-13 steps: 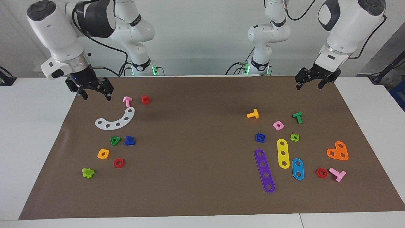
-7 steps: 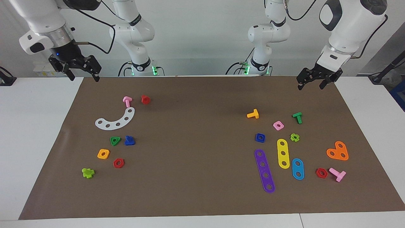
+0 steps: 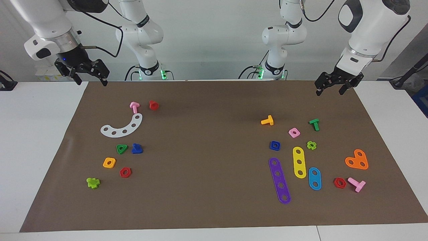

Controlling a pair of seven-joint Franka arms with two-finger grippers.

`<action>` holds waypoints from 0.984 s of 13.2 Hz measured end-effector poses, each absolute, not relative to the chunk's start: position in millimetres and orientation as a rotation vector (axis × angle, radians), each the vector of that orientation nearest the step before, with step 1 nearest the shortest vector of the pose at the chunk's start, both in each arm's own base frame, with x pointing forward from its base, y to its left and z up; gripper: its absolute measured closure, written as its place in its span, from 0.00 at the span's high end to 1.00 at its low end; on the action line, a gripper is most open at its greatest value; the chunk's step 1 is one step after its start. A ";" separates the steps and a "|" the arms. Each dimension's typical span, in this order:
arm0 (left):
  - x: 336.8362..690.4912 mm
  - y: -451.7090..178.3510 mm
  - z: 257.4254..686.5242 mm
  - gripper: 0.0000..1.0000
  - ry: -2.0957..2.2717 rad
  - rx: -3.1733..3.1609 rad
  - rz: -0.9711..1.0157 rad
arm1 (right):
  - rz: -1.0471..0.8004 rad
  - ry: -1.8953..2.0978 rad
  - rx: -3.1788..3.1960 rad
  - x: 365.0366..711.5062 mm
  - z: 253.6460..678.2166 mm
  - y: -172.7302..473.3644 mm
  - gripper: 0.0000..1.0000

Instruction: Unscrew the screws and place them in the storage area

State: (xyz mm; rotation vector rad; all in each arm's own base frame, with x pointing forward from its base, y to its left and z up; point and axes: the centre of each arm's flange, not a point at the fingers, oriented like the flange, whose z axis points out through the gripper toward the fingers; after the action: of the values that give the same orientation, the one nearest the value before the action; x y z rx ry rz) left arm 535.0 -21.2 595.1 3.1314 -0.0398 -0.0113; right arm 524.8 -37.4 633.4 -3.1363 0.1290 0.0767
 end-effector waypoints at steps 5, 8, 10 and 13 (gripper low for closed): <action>534.9 -22.5 595.2 1.00 -0.043 3.131 -0.011 | 0.075 0.147 -3.138 523.6 634.2 -42.4 1.00; 534.9 -21.7 595.2 1.00 -0.041 3.131 -0.011 | 0.077 0.123 -3.141 524.0 634.1 -34.1 1.00; 535.0 -21.2 595.2 1.00 -0.040 3.131 -0.011 | 0.076 0.103 -3.155 524.4 634.2 -28.5 1.00; 535.1 -19.8 595.2 1.00 -0.036 3.131 -0.010 | 0.062 0.088 -3.174 525.7 635.0 -24.8 1.00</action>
State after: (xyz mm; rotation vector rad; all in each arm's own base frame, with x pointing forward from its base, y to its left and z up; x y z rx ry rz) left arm 535.1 -19.8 595.2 3.1312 -0.0358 -0.0097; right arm 525.7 -24.8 635.0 -3.1739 0.0877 0.0621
